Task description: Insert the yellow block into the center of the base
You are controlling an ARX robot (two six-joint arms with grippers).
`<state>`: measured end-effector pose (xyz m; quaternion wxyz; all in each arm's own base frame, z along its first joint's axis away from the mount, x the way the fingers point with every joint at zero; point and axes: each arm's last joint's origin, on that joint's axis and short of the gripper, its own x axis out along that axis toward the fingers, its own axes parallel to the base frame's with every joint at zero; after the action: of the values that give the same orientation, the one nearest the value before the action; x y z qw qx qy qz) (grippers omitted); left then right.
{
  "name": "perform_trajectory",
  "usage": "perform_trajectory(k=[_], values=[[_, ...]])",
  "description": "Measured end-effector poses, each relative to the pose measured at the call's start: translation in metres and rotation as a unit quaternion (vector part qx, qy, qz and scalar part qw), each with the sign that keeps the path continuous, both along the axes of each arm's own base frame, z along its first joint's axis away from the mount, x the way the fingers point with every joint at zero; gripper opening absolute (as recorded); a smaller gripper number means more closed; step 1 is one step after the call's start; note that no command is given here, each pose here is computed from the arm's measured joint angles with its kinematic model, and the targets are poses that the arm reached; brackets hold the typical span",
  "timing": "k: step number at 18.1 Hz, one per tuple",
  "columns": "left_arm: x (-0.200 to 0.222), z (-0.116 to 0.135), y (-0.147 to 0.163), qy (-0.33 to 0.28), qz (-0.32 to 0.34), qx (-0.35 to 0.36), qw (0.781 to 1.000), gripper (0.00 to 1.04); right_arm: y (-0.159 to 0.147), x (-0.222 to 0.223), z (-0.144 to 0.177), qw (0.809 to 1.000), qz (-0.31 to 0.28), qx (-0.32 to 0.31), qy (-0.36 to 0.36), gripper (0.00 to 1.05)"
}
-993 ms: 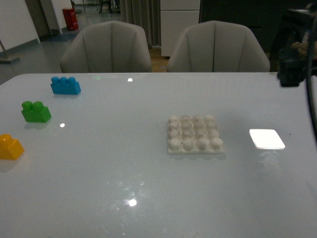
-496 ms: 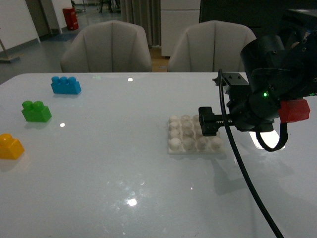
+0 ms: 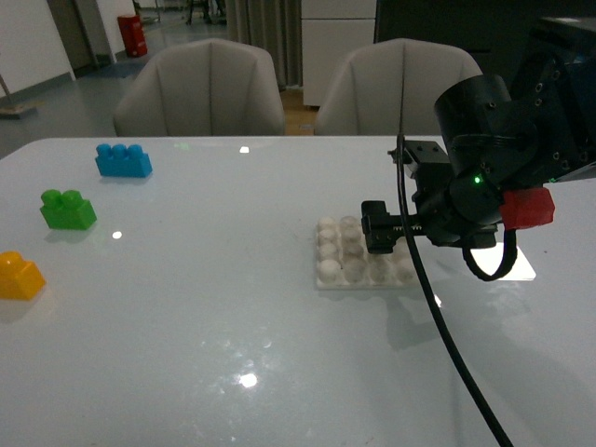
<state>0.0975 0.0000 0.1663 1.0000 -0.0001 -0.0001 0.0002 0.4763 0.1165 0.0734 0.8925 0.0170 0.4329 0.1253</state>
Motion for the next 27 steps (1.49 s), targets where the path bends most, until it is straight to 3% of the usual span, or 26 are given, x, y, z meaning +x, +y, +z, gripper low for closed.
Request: perform_trajectory(k=[10,27], values=[[0.0,0.0,0.0,0.0,0.0,0.0,1.0,0.98,0.014,0.004,-0.014,1.0,-0.006,0.013,0.004,0.98],[0.0,0.0,0.0,0.0,0.0,0.0,1.0,0.98,0.089,-0.001,-0.013,0.997,0.055,0.046,0.004,0.98]])
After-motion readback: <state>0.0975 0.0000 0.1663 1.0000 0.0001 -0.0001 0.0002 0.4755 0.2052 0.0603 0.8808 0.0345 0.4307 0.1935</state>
